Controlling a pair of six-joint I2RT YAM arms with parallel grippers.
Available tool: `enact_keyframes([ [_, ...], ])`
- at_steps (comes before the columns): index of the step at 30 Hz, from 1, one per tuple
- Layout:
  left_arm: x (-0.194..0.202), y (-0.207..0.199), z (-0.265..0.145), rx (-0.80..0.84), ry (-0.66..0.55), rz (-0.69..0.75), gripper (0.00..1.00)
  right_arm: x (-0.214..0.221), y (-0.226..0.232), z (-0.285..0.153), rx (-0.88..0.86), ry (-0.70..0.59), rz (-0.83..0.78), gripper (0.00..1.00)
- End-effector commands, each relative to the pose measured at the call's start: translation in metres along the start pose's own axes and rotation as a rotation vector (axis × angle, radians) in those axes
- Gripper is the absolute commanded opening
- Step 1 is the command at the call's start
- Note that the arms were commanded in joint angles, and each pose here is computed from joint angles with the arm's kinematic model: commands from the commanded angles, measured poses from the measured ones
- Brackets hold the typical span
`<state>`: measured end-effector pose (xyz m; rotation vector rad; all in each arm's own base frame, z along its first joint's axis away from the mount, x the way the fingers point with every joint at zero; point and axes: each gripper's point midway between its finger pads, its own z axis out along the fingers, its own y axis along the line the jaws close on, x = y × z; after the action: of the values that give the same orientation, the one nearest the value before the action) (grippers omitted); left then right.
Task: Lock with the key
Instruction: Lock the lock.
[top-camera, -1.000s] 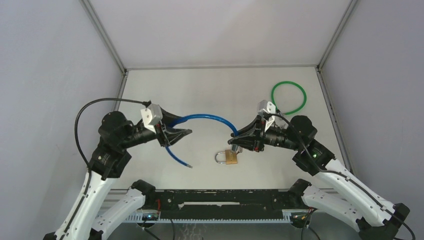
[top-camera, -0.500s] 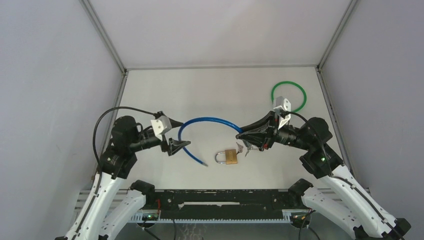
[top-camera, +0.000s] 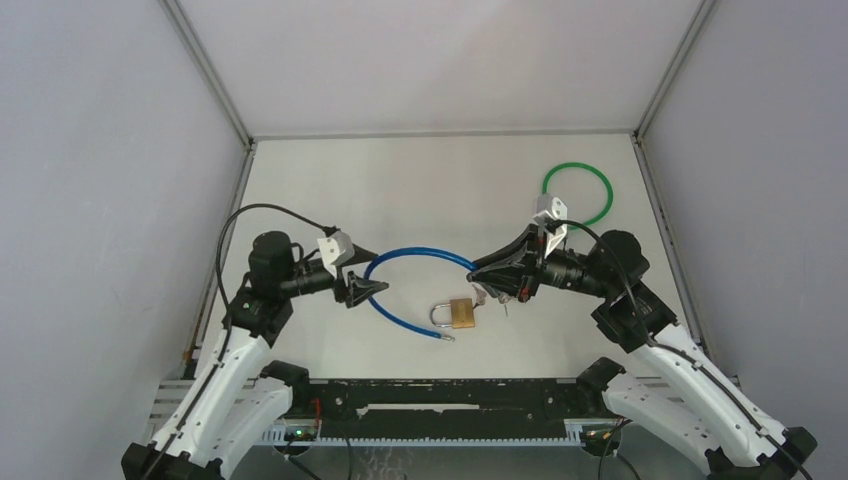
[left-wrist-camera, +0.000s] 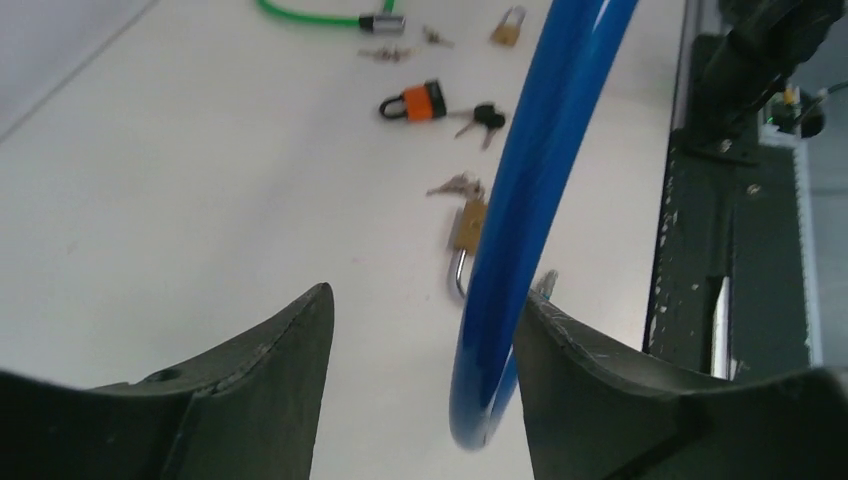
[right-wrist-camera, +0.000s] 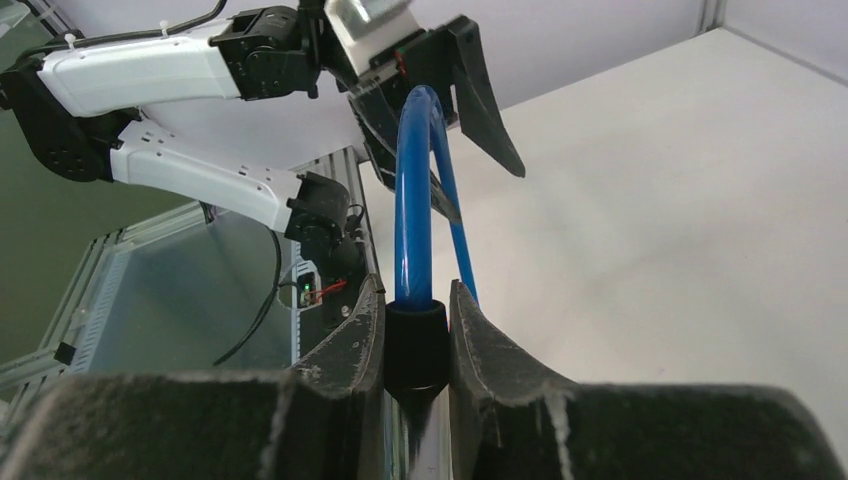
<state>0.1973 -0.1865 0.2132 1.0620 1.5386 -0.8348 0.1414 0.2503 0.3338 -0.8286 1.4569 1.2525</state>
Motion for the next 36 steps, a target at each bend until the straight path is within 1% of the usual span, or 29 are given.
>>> enact_keyframes([
  [1,-0.065,-0.017,0.004,0.095,-0.18,0.107,0.57,-0.013,0.005,0.001,-0.018,-0.056,-0.021,0.0],
  [4,-0.08,-0.034,0.002,0.147,-0.202,0.073,0.07,-0.002,-0.002,0.003,0.004,-0.025,-0.011,0.0],
  [5,-0.088,-0.032,-0.001,0.124,-0.207,0.067,0.01,0.007,-0.009,0.004,0.028,0.009,-0.025,0.0],
  [6,-0.094,-0.03,-0.004,0.101,-0.194,0.066,0.0,0.02,-0.016,0.003,0.061,0.057,-0.03,0.03],
  [7,-0.097,-0.023,-0.008,0.049,-0.169,0.077,0.0,0.031,-0.022,0.002,0.087,0.102,-0.035,0.21],
  [8,-0.098,-0.02,-0.012,0.021,-0.131,0.102,0.0,0.04,-0.025,0.002,0.101,0.148,-0.044,0.44],
  [10,-0.091,-0.015,-0.018,-0.019,-0.041,0.161,0.0,0.045,-0.024,0.004,0.111,0.194,-0.08,0.85],
  [11,-0.087,-0.014,-0.021,-0.026,0.008,0.212,0.0,0.041,-0.021,0.007,0.111,0.2,-0.11,0.92],
  [13,-0.079,-0.014,-0.025,-0.036,0.091,0.24,0.0,0.035,-0.017,0.016,0.101,0.211,-0.17,0.95],
  [14,-0.081,-0.014,-0.027,-0.044,0.105,0.249,0.0,0.034,-0.016,0.019,0.099,0.224,-0.192,0.95],
  [17,-0.096,-0.015,-0.028,-0.044,0.091,0.265,0.0,0.039,-0.02,0.032,0.118,0.273,-0.217,0.93],
  [19,-0.1,-0.017,-0.027,-0.038,0.086,0.277,0.0,0.039,-0.024,0.041,0.129,0.275,-0.215,0.89],
  [21,-0.101,-0.016,-0.026,-0.039,0.09,0.285,0.0,0.035,-0.021,0.049,0.105,0.266,-0.201,0.84],
  [22,-0.101,-0.016,-0.026,-0.038,0.094,0.288,0.0,0.033,-0.019,0.052,0.087,0.263,-0.194,0.79],
  [23,-0.101,-0.015,-0.026,-0.039,0.1,0.293,0.0,0.031,-0.017,0.054,0.075,0.26,-0.188,0.7],
  [24,-0.101,-0.015,-0.027,-0.039,0.106,0.298,0.0,0.03,-0.017,0.055,0.072,0.258,-0.179,0.59],
  [26,-0.102,-0.014,-0.028,-0.043,0.111,0.305,0.0,0.028,-0.02,0.054,0.086,0.255,-0.165,0.3],
  [27,-0.103,-0.014,-0.028,-0.043,0.112,0.306,0.0,0.028,-0.02,0.053,0.087,0.257,-0.159,0.2],
  [28,-0.103,-0.014,-0.028,-0.042,0.111,0.304,0.0,0.028,-0.02,0.052,0.087,0.257,-0.155,0.06],
  [29,-0.103,-0.016,-0.028,-0.036,0.108,0.297,0.0,0.028,-0.02,0.053,0.086,0.256,-0.149,0.0],
  [32,-0.103,-0.024,-0.025,-0.003,0.084,0.238,0.0,0.017,-0.014,0.056,0.07,0.21,-0.146,0.0],
  [33,-0.101,-0.027,-0.023,0.008,0.076,0.208,0.09,0.01,-0.011,0.056,0.061,0.18,-0.135,0.0],
  [35,-0.097,-0.032,-0.021,0.019,0.058,0.158,0.33,-0.011,-0.002,0.055,0.029,0.091,-0.137,0.0],
  [36,-0.094,-0.032,-0.02,0.019,0.053,0.144,0.41,-0.021,0.004,0.051,0.006,0.044,-0.136,0.0],
])
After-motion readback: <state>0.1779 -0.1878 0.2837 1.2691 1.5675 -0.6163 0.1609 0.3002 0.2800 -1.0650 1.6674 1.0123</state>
